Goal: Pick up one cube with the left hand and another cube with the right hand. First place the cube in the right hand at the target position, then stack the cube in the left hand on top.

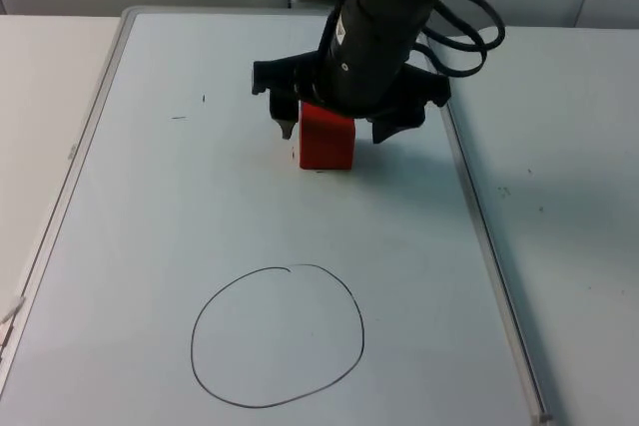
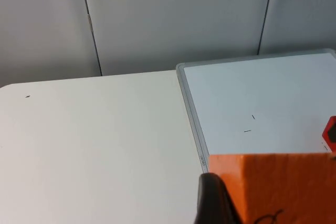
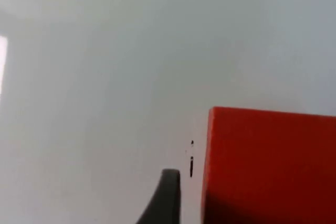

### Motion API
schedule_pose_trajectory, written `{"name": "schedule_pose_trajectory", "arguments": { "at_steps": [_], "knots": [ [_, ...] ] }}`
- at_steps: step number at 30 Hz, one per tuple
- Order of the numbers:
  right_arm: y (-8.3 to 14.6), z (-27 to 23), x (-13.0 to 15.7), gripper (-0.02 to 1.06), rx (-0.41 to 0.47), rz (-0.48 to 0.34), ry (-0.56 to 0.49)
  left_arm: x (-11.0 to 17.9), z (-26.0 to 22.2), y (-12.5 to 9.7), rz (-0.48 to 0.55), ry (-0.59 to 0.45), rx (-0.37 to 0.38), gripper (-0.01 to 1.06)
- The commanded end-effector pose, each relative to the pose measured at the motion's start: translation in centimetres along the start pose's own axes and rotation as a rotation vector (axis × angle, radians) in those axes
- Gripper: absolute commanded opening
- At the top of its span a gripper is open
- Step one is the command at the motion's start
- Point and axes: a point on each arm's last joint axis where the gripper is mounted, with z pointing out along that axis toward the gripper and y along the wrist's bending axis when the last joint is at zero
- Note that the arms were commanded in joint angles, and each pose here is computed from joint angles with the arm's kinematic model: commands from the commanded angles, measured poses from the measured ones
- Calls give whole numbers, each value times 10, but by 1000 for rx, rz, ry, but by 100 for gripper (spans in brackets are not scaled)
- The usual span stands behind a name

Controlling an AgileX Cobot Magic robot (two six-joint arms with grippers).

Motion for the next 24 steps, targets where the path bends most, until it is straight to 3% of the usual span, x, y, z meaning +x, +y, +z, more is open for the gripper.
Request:
{"name": "schedule_pose_trajectory", "arguments": {
  "at_steps": [1, 5, 6, 9, 11, 15, 16, 21, 22, 24],
  "knots": [
    [0, -1, -2, 71, -2, -5, -9, 0, 0, -1, -9, -18, 12, 22],
    [1, -8, -9, 37, 15, -19, -9, 0, -1, -1, -7, -19, 10, 22],
    [1, -8, -9, 37, 15, -19, -9, 0, -1, -1, -7, -19, 10, 22],
    [6, -33, -25, 2, 21, -128, -17, -1, -1, 0, -4, -20, 8, 22],
    [8, -45, -31, 0, 24, -160, -23, -1, -1, 0, -3, -20, 7, 22],
    [14, -121, -56, 0, 17, -301, -95, -1, -1, 0, -2, -20, 6, 22],
    [14, -121, -56, 0, 17, -301, -95, -1, -1, 0, -2, -20, 6, 22],
    [10, -243, -63, 0, -129, -424, -252, -1, -1, 0, 0, -20, 4, 22],
    [10, -243, -63, 0, -129, -424, -252, -1, -1, 0, 0, -20, 4, 22],
    [-3, -300, -56, 0, -151, -468, -309, -1, -1, 0, 3, -20, 1, 22]
  ]
}}
